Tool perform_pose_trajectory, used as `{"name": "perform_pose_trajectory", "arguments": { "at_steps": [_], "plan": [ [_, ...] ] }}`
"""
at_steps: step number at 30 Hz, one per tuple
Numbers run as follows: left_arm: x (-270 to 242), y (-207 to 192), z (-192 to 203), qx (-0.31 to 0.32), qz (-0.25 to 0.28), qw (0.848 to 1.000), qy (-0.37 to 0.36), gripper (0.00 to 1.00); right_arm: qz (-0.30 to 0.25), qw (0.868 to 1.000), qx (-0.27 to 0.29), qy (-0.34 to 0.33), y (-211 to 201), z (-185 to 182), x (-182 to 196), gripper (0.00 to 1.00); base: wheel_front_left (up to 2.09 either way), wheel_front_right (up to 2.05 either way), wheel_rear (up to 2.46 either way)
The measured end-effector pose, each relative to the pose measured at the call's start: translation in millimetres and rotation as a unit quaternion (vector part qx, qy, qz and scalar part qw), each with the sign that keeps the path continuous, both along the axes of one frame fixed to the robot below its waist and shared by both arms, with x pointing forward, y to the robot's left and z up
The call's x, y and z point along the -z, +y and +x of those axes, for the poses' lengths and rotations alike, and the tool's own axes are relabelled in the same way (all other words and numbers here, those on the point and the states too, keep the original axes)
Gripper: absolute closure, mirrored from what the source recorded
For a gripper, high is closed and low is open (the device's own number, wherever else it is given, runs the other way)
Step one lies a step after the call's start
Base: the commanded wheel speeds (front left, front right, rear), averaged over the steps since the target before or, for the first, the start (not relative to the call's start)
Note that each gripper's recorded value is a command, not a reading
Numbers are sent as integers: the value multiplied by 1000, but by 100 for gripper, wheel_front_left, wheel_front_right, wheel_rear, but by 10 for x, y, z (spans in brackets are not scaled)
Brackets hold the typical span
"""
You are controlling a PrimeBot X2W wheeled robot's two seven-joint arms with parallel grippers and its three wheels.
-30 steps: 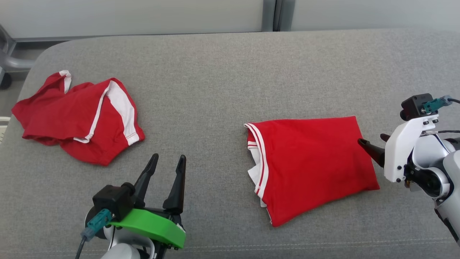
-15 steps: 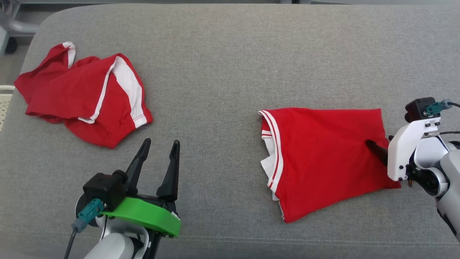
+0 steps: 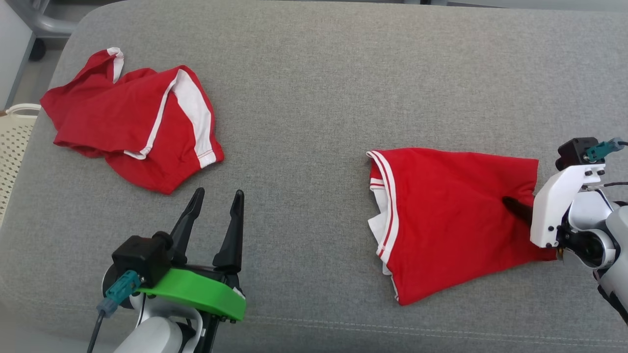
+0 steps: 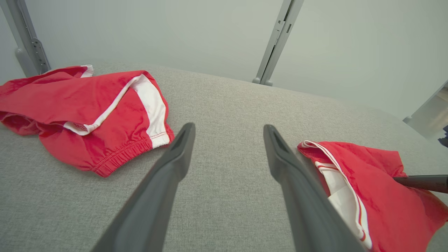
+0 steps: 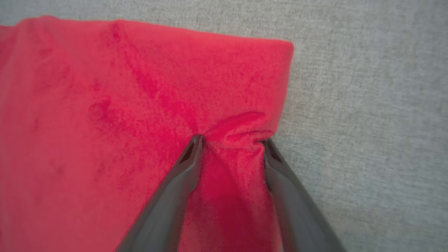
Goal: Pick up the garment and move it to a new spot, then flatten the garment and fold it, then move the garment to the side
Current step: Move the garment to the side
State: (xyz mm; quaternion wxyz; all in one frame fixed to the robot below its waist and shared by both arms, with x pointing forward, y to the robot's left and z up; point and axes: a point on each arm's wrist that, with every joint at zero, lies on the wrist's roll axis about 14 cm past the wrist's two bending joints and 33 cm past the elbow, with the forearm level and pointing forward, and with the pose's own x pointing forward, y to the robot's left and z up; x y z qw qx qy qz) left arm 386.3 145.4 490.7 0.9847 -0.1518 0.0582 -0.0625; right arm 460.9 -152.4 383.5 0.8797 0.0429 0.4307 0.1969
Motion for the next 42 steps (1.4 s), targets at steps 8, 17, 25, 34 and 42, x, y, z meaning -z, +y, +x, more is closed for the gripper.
{"name": "perform_pose_trajectory", "arguments": {
  "at_steps": [8, 17, 25, 34, 42],
  "plan": [
    [-29, -82, 25, 11, -3, 1000, -6, 0, -8, 999, 9, -46, -108, 91, -148, 100, 0, 0, 0],
    [-48, -355, 104, 56, -8, 998, -10, 0, -36, 993, 54, -101, -547, 200, -434, 100, 0, 0, 0],
    [-97, -727, 230, 113, -14, 993, -20, 0, -64, 983, 96, -140, -987, 188, -715, 100, 0, 0, 0],
    [-175, -1235, 414, 192, -17, 981, -37, 0, -94, 964, 171, -182, -1627, 124, -1070, 100, 0, 0, 0],
    [-109, -1517, 584, 236, -21, 971, -37, 0, -132, 945, 227, -197, -2120, 164, -1140, 100, 0, 0, 0]
  ]
}}
